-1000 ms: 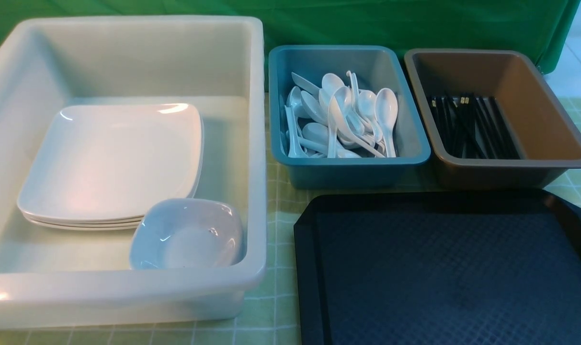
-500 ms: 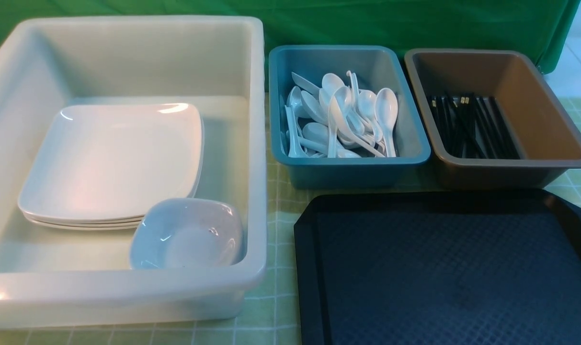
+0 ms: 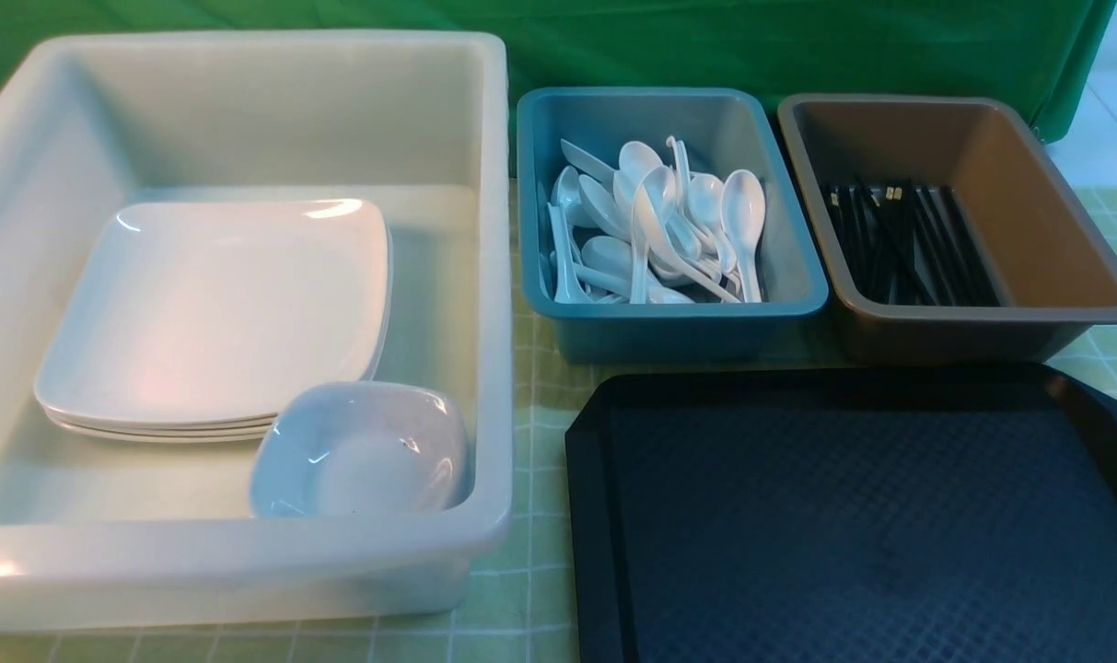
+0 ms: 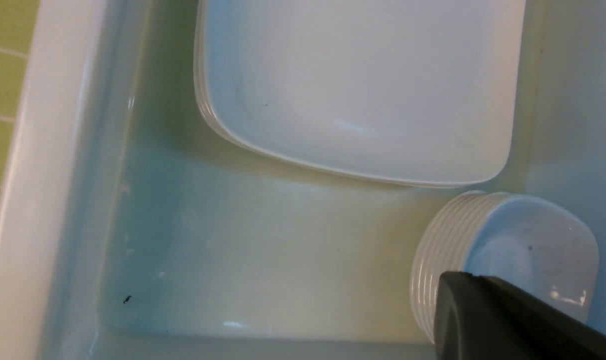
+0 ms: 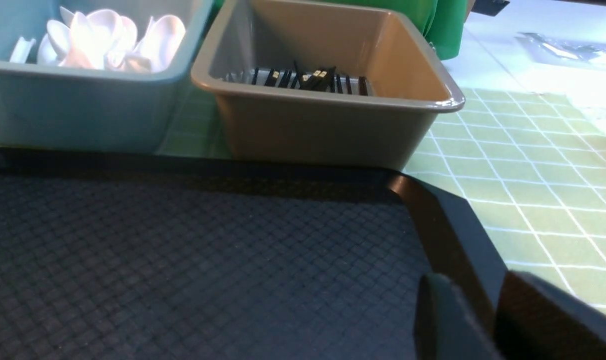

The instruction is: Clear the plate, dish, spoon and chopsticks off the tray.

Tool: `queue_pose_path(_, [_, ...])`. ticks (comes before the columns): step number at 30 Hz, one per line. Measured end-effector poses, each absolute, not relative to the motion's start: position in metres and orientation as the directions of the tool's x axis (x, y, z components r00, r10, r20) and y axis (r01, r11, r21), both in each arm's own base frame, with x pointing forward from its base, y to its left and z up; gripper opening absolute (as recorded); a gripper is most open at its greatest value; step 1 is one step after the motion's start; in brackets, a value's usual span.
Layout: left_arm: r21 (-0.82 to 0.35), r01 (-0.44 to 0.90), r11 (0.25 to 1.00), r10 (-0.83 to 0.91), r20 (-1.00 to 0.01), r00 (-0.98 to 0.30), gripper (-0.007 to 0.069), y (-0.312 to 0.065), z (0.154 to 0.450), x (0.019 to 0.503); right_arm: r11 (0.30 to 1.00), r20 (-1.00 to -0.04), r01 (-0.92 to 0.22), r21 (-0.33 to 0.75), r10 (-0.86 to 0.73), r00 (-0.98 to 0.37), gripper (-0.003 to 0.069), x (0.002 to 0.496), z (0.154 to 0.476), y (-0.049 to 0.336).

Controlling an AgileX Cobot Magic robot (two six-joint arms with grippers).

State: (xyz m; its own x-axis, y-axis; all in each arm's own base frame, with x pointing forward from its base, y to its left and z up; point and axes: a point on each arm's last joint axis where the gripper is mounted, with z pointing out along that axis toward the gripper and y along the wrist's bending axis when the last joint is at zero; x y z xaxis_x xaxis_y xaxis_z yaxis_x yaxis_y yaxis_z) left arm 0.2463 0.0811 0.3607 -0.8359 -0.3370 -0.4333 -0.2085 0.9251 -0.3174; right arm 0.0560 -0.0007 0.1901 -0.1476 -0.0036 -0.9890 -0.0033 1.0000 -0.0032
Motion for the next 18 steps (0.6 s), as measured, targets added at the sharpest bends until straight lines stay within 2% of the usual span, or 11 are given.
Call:
queue_pose_path(7, [-0.377,-0.105,0.92,-0.297,-0.5,-0.813,-0.0012,0.043,0.359,0.189,1.0,-0.989,-0.003,-0.003,-0.004,-0.148,0.0188,0.056,0.19,-0.001])
queue_pose_path(13, [-0.424,0.022,0.906,-0.258,-0.592,-0.764,-0.0012,0.006,0.343,0.134,1.0,-0.989,-0.003,-0.003,-0.004,-0.148,0.02,0.056,0.19,-0.001])
queue_pose_path(18, [-0.386,0.071,0.92,-0.282,-0.775,-0.565,-0.0012,-0.015,0.343,0.095,1.0,-0.989,-0.003,-0.003,-0.004,-0.148,0.0215,0.056,0.19,-0.001])
